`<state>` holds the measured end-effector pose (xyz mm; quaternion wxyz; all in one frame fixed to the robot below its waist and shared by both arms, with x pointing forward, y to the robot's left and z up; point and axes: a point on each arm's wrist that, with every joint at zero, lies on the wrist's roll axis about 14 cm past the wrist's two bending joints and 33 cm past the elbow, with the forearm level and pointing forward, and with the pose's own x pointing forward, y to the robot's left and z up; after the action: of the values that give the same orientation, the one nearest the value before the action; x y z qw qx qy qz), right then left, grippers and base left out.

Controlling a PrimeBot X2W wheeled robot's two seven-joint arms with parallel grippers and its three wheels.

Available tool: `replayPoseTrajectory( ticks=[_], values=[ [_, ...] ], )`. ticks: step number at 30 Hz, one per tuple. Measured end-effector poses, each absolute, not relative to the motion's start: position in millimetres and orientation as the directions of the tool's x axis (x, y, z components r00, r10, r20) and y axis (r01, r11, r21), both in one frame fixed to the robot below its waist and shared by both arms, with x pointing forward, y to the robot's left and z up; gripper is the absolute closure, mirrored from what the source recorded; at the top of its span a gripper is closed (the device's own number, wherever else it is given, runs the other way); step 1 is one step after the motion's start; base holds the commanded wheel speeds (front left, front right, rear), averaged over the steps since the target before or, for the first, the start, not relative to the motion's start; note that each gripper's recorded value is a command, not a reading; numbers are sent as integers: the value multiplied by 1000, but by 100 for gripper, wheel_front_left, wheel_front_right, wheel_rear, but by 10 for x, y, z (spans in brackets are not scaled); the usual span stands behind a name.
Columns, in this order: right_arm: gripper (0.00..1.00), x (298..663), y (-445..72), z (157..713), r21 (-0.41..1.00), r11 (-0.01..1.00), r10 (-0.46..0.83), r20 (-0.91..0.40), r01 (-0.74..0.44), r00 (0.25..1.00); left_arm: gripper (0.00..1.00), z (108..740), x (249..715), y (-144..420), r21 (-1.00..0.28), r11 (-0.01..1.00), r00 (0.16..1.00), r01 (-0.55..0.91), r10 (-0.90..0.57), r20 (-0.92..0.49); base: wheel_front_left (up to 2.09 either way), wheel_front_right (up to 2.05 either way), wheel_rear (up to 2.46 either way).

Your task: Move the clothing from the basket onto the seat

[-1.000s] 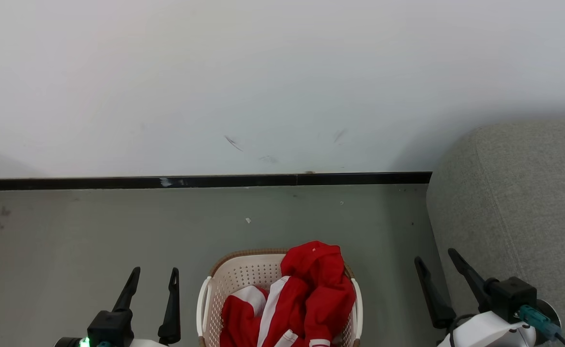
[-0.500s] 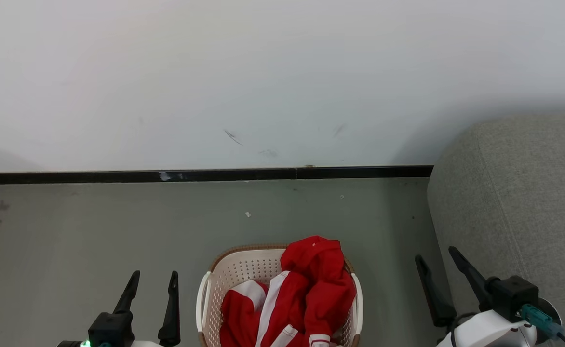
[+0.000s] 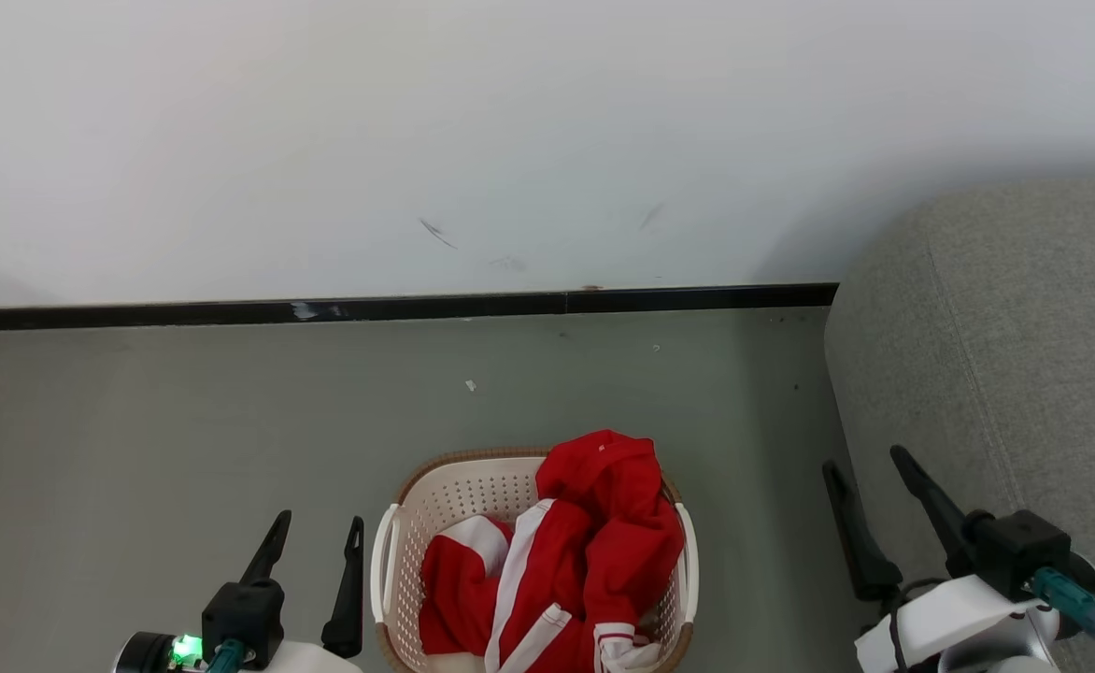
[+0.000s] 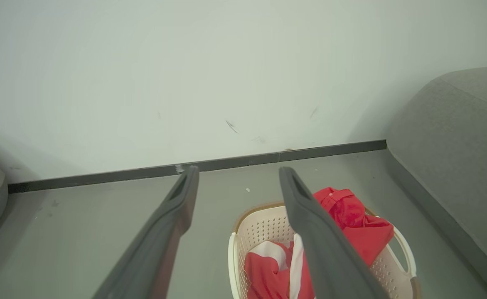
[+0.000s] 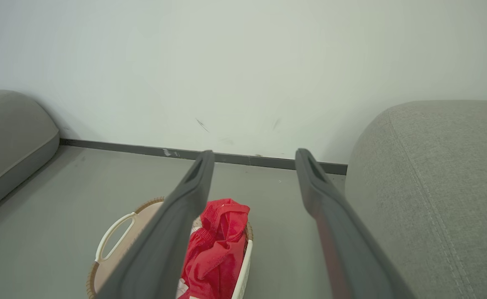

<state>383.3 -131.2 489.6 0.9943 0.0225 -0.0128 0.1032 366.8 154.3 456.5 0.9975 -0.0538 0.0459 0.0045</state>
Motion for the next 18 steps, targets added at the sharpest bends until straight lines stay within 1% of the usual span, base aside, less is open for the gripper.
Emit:
replayPoseTrajectory(
  ticks=[5, 11, 18],
  values=[
    [0, 3968, -1363, 5009, 14, 981, 191, 67, -193, 979, 0, 4493, 3778, 1463, -85, 996, 993, 25, -34, -112, 0, 0, 0],
    [0, 4105, -1463, 5057, 0, 986, 163, 89, -164, 983, 0, 4404, 3973, 1249, -74, 991, 984, 107, -116, -134, 0, 0, 0],
    [0, 4211, -1507, 4998, -5, 988, 151, 81, -151, 985, 0, 4205, 4103, 998, -62, 979, 961, 197, -205, -185, 0, 0, 0]
  ],
)
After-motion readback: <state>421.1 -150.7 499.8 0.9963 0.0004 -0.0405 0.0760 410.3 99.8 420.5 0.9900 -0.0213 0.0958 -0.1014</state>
